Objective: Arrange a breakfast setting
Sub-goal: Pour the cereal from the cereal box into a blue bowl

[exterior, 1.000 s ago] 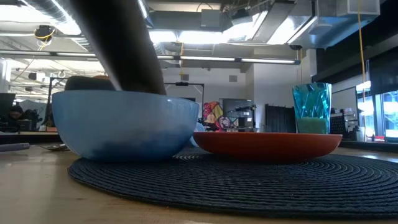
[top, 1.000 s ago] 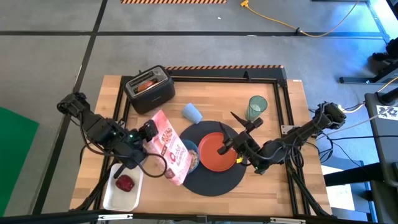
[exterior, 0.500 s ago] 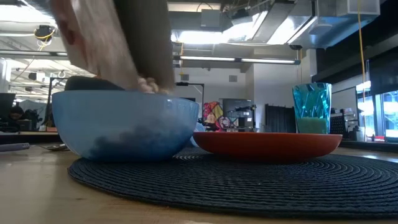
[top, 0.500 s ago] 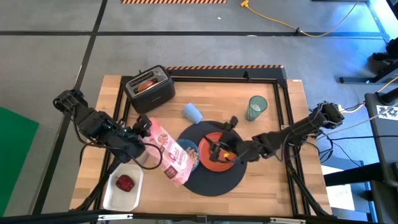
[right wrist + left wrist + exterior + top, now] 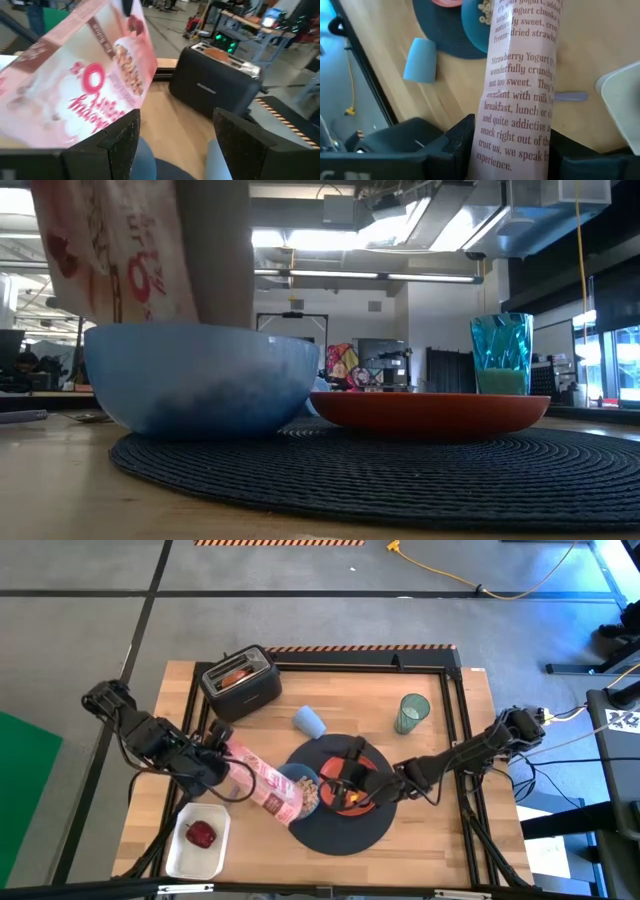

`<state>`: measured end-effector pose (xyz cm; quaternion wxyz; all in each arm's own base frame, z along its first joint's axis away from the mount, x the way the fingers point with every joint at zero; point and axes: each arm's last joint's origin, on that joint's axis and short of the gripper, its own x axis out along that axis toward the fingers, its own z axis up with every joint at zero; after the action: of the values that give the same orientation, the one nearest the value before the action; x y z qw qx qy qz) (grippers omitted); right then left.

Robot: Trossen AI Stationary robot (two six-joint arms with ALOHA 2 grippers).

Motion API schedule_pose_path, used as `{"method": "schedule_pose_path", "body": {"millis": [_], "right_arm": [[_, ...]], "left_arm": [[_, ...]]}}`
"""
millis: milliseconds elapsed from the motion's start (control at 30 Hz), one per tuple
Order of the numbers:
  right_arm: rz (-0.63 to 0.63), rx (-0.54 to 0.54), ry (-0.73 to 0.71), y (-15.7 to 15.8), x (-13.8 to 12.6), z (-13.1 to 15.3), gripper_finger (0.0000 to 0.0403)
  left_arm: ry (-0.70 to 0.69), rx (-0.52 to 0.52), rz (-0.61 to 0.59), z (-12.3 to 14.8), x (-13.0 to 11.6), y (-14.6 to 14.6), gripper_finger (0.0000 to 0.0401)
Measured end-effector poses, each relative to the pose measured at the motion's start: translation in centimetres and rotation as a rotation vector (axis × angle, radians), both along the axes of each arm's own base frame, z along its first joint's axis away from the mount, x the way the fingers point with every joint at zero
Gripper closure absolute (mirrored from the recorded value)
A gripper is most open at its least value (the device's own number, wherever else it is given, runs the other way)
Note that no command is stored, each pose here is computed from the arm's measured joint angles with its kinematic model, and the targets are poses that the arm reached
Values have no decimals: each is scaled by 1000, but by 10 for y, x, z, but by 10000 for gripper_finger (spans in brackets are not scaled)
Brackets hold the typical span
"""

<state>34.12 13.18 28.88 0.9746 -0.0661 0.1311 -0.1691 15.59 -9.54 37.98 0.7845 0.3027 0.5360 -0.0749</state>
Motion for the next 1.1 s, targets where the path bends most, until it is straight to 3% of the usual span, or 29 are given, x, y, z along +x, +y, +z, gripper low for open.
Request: {"method": "schedule_pose_path", "body": {"millis": [400, 800, 1100], "right_arm": [[25, 11, 6, -6, 3, 0, 164], [39, -12, -35, -10, -11, 24, 164], [48, -3, -74, -12, -24, 41, 164]], "left_arm": [[-106, -114, 137, 13, -20, 15, 256], [-311, -326, 336, 35, -68, 49, 256], [-419, -427, 397, 42, -98, 71, 256]]}}
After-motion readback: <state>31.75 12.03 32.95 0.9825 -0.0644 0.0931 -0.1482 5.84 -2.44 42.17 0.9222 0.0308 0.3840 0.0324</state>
